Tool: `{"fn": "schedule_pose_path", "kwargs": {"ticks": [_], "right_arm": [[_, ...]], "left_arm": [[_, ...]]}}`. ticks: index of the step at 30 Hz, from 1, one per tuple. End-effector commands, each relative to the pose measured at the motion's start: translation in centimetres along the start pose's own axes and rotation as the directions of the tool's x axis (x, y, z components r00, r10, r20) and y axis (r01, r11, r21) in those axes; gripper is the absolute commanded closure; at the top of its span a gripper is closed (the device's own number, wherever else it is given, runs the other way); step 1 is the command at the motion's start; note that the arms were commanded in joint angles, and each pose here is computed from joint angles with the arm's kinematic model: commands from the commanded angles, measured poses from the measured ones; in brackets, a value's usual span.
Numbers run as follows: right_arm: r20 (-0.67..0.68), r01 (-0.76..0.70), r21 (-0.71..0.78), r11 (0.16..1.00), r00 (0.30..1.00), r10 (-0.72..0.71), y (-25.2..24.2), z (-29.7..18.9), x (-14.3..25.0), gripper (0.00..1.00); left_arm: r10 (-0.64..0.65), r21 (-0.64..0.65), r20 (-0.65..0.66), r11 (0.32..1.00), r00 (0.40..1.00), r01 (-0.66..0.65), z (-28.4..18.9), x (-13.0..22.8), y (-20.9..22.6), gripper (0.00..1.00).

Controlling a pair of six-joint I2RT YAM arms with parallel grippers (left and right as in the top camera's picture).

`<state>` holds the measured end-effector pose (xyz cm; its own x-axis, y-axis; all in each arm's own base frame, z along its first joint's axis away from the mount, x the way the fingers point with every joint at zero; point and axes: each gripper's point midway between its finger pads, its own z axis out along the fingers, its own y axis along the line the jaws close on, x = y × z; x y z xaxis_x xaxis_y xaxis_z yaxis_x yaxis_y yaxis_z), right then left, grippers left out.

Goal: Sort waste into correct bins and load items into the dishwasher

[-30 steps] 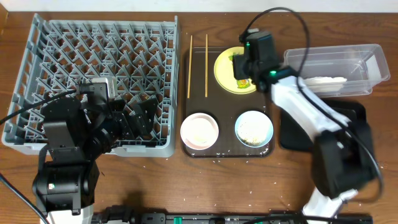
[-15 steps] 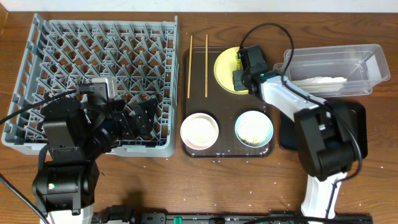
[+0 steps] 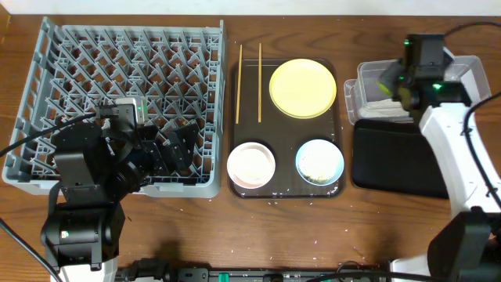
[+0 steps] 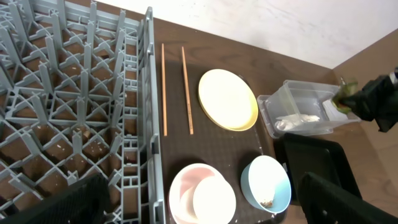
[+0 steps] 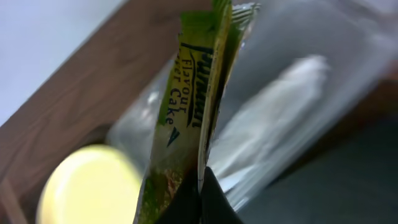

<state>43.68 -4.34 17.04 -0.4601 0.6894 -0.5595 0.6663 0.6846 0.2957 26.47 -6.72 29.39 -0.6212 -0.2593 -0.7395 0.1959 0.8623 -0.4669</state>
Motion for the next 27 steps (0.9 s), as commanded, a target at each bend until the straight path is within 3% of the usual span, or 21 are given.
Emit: {"fn": "schedule_pose_path", "kwargs": {"ticks": [1, 2, 3, 5, 7, 10, 13, 14, 17, 20, 27], "right_arm": [[0.013, -0.132, 0.13, 0.983, 0.991, 0.131, -3.7, 3.0, -0.6, 0.99], [-0.006, -0.13, 0.153, 0.98, 0.991, 0.133, -4.5, 4.0, -0.4, 0.84], [-0.027, -0.115, 0.146, 0.983, 0.992, 0.12, -4.5, 4.3, -0.1, 0.6], [-0.071, -0.016, 0.083, 0.996, 0.997, 0.022, -3.5, 4.4, 0.1, 0.24], [-0.079, 0.047, 0.035, 0.998, 0.996, -0.044, -2.7, 3.7, 0.0, 0.15], [-0.106, 0.117, -0.129, 0.985, 0.986, -0.132, 0.0, 0.3, 0.3, 0.17], [-0.123, 0.215, -0.354, 0.91, 0.954, -0.274, 3.5, -3.7, 1.7, 0.21], [-0.116, 0.265, -0.454, 0.851, 0.929, -0.351, 5.0, -5.4, 2.7, 0.24], [-0.031, 0.379, -0.739, 0.558, 0.808, -0.589, 9.3, -11.6, 7.3, 0.3], [-0.033, 0.404, -0.808, 0.428, 0.695, -0.718, 10.5, -14.3, 12.8, 0.34], [-0.089, 0.518, -0.793, 0.32, 0.422, -0.902, 10.5, -14.5, 24.4, 0.47]], "left_arm": [[0.004, 0.023, 0.019, 1.0, 1.0, -0.005, -0.5, -0.7, -0.8, 0.02], [0.004, 0.023, 0.019, 1.0, 1.0, -0.005, -0.5, -0.7, -0.8, 0.02], [0.004, 0.023, 0.019, 1.0, 1.0, -0.005, -0.5, -0.7, -0.8, 0.02], [0.004, 0.023, 0.019, 1.0, 1.0, -0.005, -0.5, -0.7, -0.8, 0.02], [0.004, 0.023, 0.019, 1.0, 1.0, -0.005, -0.5, -0.7, -0.8, 0.02], [0.005, 0.019, 0.021, 1.0, 1.0, -0.005, -0.5, -0.8, -0.7, 0.02], [0.004, 0.019, 0.02, 1.0, 1.0, -0.005, -0.5, -0.7, -0.7, 0.02], [0.004, 0.019, 0.02, 1.0, 1.0, -0.005, -0.5, -0.7, -0.7, 0.02], [0.004, 0.02, 0.02, 1.0, 1.0, -0.005, -0.5, -0.7, -0.7, 0.02], [-0.005, 0.014, 0.001, 1.0, 1.0, 0.005, -0.5, -0.3, -0.6, 0.02], [-0.008, -0.067, 0.019, 0.998, 1.0, 0.009, -0.6, -0.5, 0.8, 0.02]]}}
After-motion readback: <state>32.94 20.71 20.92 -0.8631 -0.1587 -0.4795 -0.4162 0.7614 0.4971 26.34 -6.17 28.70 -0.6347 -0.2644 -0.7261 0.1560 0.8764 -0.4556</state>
